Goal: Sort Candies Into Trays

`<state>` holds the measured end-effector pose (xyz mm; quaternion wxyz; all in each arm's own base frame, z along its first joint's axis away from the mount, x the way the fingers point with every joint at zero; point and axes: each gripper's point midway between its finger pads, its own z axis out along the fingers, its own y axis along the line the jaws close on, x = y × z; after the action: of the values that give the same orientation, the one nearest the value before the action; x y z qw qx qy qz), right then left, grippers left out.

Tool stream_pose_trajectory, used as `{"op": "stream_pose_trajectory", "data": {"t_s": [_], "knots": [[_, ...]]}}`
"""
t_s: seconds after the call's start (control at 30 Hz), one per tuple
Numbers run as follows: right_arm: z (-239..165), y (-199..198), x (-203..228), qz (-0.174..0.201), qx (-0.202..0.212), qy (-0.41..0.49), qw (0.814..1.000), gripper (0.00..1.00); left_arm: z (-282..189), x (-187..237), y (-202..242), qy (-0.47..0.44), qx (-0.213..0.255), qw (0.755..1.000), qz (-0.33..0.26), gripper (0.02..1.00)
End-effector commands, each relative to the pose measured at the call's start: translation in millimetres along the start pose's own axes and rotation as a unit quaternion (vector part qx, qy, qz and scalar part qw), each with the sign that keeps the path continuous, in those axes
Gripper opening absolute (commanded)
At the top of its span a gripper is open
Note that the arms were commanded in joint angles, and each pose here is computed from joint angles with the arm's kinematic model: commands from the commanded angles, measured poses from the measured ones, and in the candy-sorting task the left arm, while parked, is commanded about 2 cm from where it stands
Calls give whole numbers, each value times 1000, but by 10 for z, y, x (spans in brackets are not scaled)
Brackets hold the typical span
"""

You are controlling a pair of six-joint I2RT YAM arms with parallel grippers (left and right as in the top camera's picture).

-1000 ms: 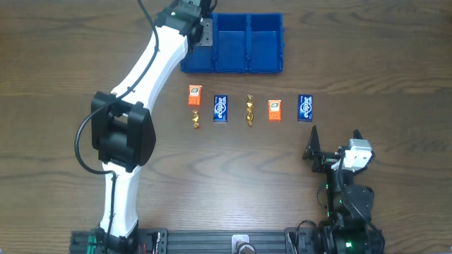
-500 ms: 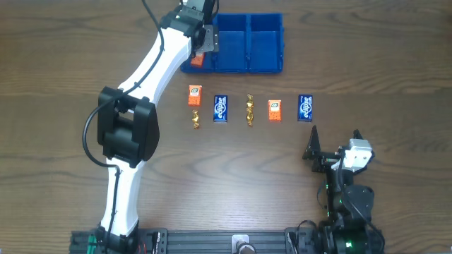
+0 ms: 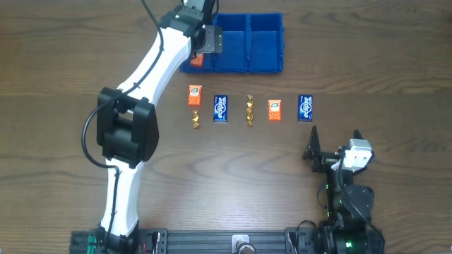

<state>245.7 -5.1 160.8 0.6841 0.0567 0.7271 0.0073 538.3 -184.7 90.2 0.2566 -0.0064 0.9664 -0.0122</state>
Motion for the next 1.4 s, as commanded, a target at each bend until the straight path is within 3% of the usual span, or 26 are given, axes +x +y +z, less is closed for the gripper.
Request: {"op": "stream_pose_trajectory", "data": {"t_s": [0.03,0.23,0.4,0.67,0.9,1.4], "knots": [[-1,-16,7,-3,3,-1,1000,998,-900,-286,89,-50,-8,999,-4,998],[-1,-16,7,-3,3,-1,1000,998,-1191,348,27,50,-35,998,0,996],[-1,-16,7,-3,3,-1,1000,998,-874,956,-32,142,-26,989,-3,996],[-1,-16,7,-3,3,-1,1000,998,-481,1521,89,204,-34,978,-11,996],[-1,-16,7,-3,3,-1,1000,998,-203,1680,186,208,-14,978,-30,996],[-1,-16,7,-3,3,-1,1000,998,-12,1555,215,179,6,984,22,998]]}}
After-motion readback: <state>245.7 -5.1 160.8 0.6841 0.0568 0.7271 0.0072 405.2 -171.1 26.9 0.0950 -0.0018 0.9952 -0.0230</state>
